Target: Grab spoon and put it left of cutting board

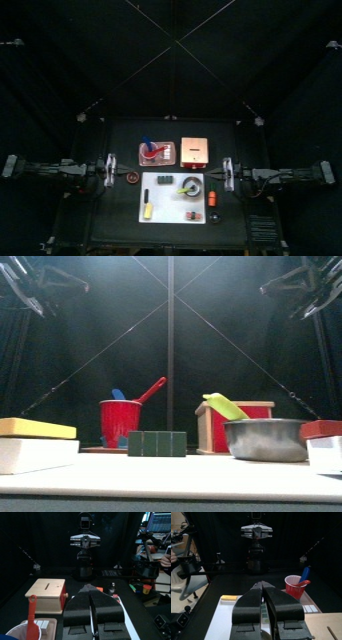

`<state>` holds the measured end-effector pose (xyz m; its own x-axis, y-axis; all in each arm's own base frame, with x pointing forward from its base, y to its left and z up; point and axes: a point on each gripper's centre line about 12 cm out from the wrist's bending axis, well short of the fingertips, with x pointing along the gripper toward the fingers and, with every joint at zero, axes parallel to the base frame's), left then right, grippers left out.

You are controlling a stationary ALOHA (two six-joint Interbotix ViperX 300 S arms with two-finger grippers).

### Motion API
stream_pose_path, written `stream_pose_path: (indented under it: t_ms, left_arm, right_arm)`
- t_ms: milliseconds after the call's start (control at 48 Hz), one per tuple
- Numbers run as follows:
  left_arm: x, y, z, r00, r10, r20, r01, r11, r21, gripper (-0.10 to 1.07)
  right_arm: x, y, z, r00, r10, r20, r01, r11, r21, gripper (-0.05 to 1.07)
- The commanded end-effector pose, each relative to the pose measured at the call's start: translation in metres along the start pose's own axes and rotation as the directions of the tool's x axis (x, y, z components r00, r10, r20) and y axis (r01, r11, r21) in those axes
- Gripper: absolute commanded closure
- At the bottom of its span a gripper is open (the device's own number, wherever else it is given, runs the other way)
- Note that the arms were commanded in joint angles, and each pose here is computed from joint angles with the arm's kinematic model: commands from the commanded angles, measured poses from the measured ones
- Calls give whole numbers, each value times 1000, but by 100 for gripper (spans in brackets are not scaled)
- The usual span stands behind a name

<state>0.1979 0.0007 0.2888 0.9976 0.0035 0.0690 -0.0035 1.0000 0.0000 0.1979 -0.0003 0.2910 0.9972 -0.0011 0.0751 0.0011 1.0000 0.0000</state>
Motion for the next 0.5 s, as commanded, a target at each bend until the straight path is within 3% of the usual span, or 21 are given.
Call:
stream_pose_path:
  t_ms: [0, 208, 479]
  left_arm:
    - [11, 3, 12, 1000, 12, 2, -12, 1000, 1, 93]
    - [57, 2, 13, 989, 7, -148, -8, 1000, -1, 90]
    - [136, -14, -1, 948, -42, -315, 42, 999, -7, 83]
  right_arm:
    - [5, -1, 0, 1000, -2, -12, 2, 1000, 3, 100]
    - [14, -2, -15, 994, -4, -113, 2, 1000, -20, 102]
    - [16, -2, -28, 977, -7, -212, 2, 1000, -22, 102]
